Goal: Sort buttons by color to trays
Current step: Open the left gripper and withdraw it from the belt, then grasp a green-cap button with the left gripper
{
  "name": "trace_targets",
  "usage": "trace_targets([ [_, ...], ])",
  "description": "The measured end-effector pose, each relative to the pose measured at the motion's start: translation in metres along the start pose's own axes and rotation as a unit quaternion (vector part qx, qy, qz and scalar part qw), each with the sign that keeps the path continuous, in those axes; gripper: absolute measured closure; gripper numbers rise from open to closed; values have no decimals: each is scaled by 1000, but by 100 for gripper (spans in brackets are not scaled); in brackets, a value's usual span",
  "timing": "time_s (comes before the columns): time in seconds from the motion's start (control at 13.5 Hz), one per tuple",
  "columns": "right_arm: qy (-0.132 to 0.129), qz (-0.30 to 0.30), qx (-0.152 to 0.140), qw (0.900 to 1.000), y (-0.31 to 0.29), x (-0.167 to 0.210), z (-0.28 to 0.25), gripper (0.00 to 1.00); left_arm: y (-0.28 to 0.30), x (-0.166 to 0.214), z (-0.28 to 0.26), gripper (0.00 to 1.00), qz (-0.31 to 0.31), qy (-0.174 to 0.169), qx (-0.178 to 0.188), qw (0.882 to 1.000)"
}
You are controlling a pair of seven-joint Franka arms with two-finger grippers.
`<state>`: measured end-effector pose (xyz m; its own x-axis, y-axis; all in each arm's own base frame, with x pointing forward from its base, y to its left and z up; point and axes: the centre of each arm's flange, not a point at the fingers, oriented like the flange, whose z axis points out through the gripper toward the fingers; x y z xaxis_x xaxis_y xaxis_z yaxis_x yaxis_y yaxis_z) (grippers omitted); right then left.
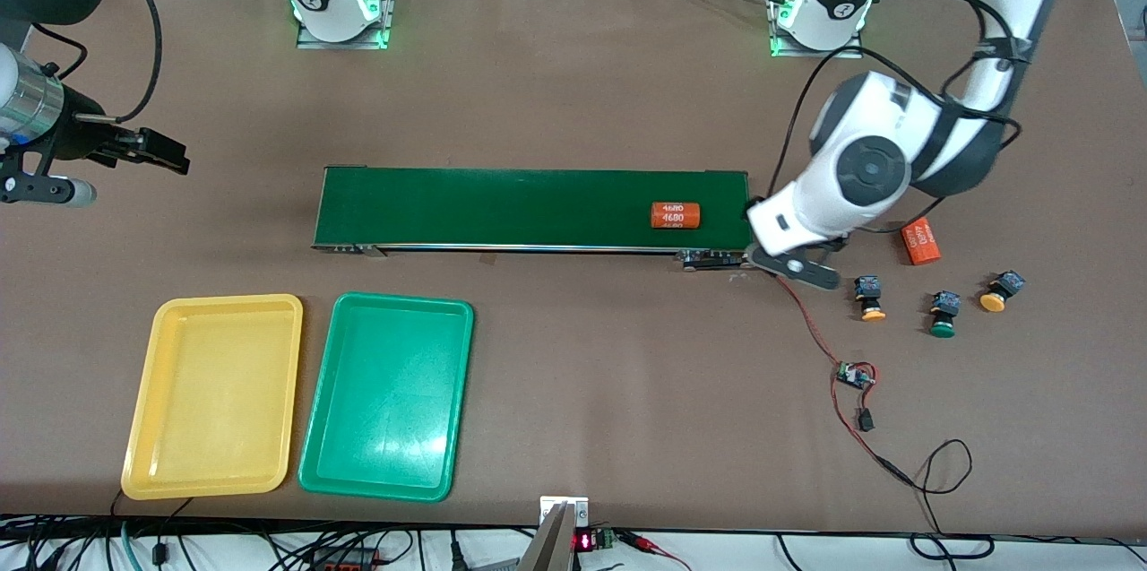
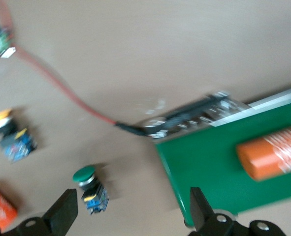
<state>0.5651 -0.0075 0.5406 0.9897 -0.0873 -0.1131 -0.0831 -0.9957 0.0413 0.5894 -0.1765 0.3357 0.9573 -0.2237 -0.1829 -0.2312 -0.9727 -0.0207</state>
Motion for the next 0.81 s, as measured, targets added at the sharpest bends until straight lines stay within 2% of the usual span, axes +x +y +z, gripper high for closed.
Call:
trace_targets([
  [0.22, 0, 0, 0, 1000, 0, 0, 0, 0, -72, 10, 23, 0, -82, -17, -16, 996],
  [0.37, 0, 0, 0, 1000, 0, 0, 0, 0, -111, 10, 54, 0, -110, -45, -30, 992],
  [0.52, 0, 0, 0, 1000, 0, 0, 0, 0, -110, -2, 89, 0, -110, -82, -34, 990],
  [0.59, 0, 0, 0, 1000, 0, 0, 0, 0, -100, -11, 104, 0, -105, -90, -35, 990],
  [0.81, -1, 0, 1, 1000, 0, 0, 0, 0, -72, -47, 154, 0, -92, -71, -37, 993],
])
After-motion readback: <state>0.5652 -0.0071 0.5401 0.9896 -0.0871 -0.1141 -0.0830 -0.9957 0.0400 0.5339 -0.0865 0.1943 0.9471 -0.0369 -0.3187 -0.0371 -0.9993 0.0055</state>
